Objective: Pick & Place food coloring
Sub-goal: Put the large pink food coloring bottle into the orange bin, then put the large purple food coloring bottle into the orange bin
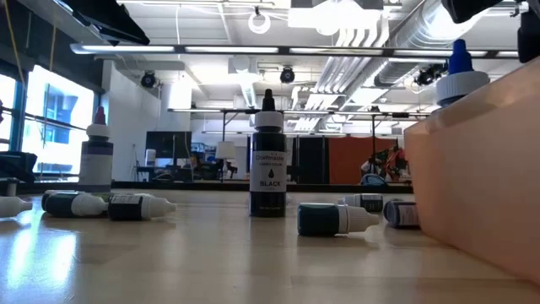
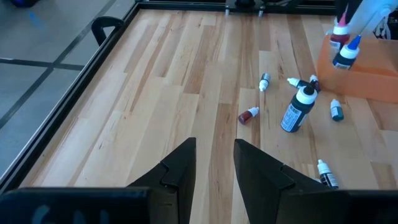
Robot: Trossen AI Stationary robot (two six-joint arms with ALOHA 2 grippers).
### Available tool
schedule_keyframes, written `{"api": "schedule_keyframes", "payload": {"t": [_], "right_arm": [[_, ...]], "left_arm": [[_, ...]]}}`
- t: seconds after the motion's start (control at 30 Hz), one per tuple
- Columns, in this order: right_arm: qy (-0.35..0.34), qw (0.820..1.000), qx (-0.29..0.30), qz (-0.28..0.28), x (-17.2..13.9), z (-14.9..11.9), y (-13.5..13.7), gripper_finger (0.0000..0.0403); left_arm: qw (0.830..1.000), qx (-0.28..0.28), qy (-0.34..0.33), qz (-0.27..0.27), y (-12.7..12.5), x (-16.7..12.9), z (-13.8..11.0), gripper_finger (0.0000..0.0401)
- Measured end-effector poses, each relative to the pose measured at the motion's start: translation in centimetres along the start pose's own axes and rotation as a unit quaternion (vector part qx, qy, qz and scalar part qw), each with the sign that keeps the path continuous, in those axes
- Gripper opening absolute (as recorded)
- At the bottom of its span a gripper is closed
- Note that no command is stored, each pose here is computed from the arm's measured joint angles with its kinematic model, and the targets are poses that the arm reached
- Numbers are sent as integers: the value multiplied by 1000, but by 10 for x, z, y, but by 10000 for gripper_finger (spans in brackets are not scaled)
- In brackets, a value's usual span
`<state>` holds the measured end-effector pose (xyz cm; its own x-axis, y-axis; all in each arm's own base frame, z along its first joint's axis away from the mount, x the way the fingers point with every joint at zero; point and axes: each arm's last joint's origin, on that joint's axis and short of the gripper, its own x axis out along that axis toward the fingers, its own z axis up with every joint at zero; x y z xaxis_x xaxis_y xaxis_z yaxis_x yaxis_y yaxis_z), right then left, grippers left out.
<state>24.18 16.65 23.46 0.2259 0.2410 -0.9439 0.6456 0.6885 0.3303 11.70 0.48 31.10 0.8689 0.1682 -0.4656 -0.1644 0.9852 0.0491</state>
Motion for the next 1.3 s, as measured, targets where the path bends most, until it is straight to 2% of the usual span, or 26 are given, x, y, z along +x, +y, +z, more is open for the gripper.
{"api": "schedule_keyframes", "payload": {"t": [0.4,0.6,0.77,1.03,1.13,1.3], "right_arm": [[0,999,40,13,0,24,-5,59],[45,996,69,43,-1,34,-5,81],[109,986,97,82,-4,42,-4,93],[102,985,102,95,-5,45,-3,83],[99,982,101,121,-15,44,-1,79],[21,979,100,179,-44,44,-1,78]], "left_arm": [[1000,0,1,0,0,0,0,108],[1000,0,1,0,0,0,0,108],[1000,0,1,0,0,0,0,108],[1000,0,2,0,0,0,0,108],[1000,0,1,0,0,0,0,108],[1000,0,1,0,0,0,0,108]]}}
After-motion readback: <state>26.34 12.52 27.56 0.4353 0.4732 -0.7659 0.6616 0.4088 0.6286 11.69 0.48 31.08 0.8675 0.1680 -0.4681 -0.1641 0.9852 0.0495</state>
